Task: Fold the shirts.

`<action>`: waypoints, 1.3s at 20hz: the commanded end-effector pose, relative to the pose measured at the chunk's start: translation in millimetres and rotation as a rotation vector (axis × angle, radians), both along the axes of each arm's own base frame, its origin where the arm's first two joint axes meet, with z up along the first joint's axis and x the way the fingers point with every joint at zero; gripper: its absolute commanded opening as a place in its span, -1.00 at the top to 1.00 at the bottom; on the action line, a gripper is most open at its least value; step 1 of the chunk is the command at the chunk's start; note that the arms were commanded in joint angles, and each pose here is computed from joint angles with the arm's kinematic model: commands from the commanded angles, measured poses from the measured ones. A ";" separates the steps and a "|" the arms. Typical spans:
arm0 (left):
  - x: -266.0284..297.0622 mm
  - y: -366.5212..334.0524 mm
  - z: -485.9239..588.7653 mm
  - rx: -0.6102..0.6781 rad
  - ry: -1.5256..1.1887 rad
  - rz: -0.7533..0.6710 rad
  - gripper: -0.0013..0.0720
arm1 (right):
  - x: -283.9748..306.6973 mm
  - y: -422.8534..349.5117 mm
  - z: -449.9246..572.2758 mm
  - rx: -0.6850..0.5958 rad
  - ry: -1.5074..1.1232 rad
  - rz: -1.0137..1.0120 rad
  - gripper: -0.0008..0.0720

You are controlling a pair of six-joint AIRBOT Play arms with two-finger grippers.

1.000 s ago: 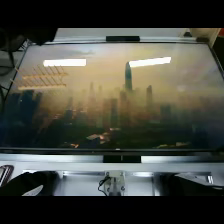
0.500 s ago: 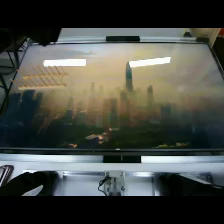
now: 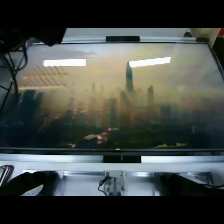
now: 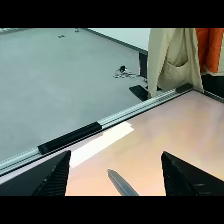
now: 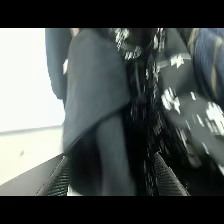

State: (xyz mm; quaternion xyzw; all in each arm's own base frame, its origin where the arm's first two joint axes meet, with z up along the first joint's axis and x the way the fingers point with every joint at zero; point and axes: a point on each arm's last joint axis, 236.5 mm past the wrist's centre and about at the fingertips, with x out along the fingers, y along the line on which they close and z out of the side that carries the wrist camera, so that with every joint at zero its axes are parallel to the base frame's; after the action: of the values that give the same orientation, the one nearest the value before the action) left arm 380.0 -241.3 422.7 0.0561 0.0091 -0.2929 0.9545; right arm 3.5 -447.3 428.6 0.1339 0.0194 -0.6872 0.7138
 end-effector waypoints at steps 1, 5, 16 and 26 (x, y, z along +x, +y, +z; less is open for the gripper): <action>11.8 -3.9 -13.7 0.016 0.026 0.006 -0.83 | -2.7 42.8 -32.4 0.194 0.077 0.008 -0.79; 22.8 -10.3 -30.2 0.036 0.058 0.006 -0.83 | -7.3 83.7 -36.8 0.268 0.115 -0.003 -0.79; 50.0 -16.1 -142.4 0.268 0.327 0.027 -0.40 | 164.1 194.2 -181.6 0.822 0.289 0.738 -0.55; -28.1 121.5 -343.0 0.539 1.288 0.358 -1.00 | 382.6 451.7 -326.2 0.824 0.833 1.434 -0.56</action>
State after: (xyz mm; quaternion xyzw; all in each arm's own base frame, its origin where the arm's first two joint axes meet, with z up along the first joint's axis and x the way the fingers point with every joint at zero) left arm 375.9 -127.9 108.2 0.1493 0.5894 -0.0929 0.7885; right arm 367.9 -71.5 143.5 0.1157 0.5490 -0.0862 0.8233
